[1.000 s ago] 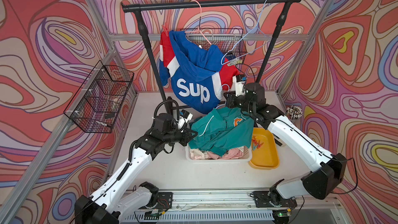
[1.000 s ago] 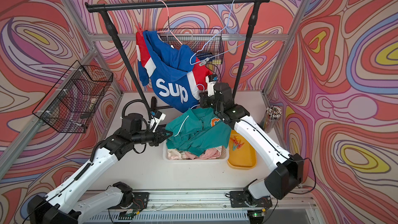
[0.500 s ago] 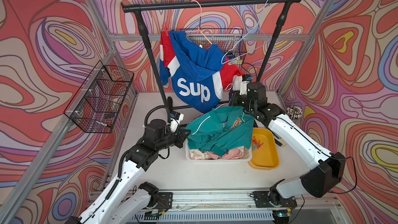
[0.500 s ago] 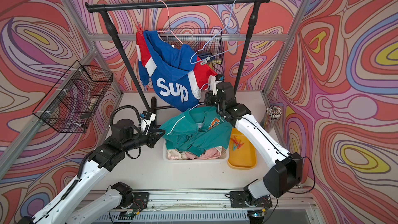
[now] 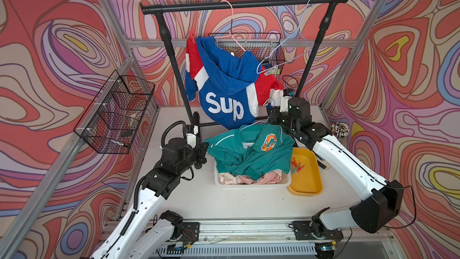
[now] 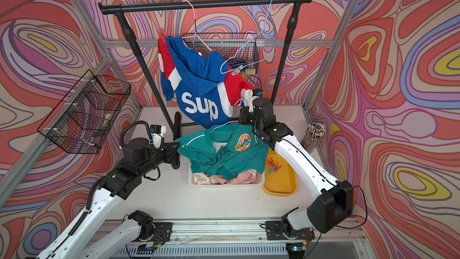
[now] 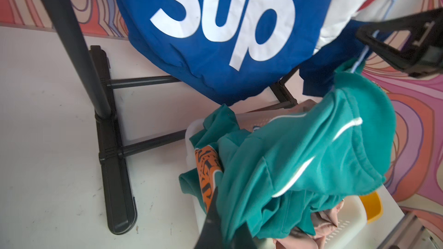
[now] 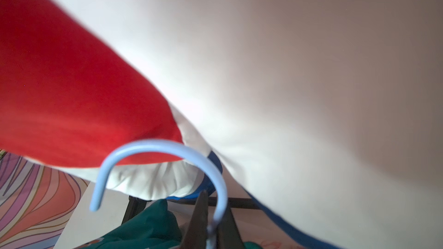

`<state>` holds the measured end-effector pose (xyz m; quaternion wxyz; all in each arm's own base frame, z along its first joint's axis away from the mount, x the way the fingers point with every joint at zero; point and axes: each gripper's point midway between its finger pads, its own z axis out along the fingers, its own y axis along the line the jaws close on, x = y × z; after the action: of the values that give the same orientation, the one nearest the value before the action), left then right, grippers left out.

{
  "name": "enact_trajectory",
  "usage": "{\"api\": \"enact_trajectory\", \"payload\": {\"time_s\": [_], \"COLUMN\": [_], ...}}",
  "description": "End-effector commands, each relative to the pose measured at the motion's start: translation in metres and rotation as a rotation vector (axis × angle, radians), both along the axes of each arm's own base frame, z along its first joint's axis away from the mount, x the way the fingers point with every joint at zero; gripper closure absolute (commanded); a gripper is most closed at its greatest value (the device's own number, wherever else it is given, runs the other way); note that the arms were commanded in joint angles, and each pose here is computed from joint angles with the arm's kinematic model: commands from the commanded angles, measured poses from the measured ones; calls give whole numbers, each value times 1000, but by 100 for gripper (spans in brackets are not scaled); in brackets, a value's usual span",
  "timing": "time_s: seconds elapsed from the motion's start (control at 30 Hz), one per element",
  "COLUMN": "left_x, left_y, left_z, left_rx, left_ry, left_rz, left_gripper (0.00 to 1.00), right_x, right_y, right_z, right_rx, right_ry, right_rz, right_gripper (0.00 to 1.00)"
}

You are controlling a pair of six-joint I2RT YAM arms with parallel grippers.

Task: Remove the clothespins securing jackets to the hanger
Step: Remove the jacket from the hanger.

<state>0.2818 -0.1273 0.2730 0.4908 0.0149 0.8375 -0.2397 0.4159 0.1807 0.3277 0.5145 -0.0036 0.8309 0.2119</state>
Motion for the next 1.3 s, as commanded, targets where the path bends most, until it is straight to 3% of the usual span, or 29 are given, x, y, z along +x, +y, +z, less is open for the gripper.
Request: {"api": "enact_trajectory", "payload": {"time_s": [0.0, 0.27, 0.6, 0.8, 0.97, 1.27], "left_x": [17, 41, 57, 63, 56, 50], "left_y": [44, 52, 67, 31, -17, -75], "left_z": [27, 11, -7, -19, -31, -86], "left_rx": [-19, -32, -53, -80, 9, 18], "left_ry": [-52, 18, 69, 120, 128, 236], "left_rz": [233, 298, 339, 155, 0, -109], "left_gripper": [100, 100, 100, 100, 100, 100], "right_x": [5, -11, -22, -24, -26, -34], "right_y": [-52, -43, -56, -42, -25, -14], "right_z": [11, 24, 31, 35, 32, 25], "right_rx": [-49, 2, 29, 75, 137, 169], "right_ry": [-53, -97, -116, -124, -111, -86], "right_rz": [-158, -67, -76, 0, 79, 135], "right_gripper": [100, 100, 100, 100, 100, 100]}}
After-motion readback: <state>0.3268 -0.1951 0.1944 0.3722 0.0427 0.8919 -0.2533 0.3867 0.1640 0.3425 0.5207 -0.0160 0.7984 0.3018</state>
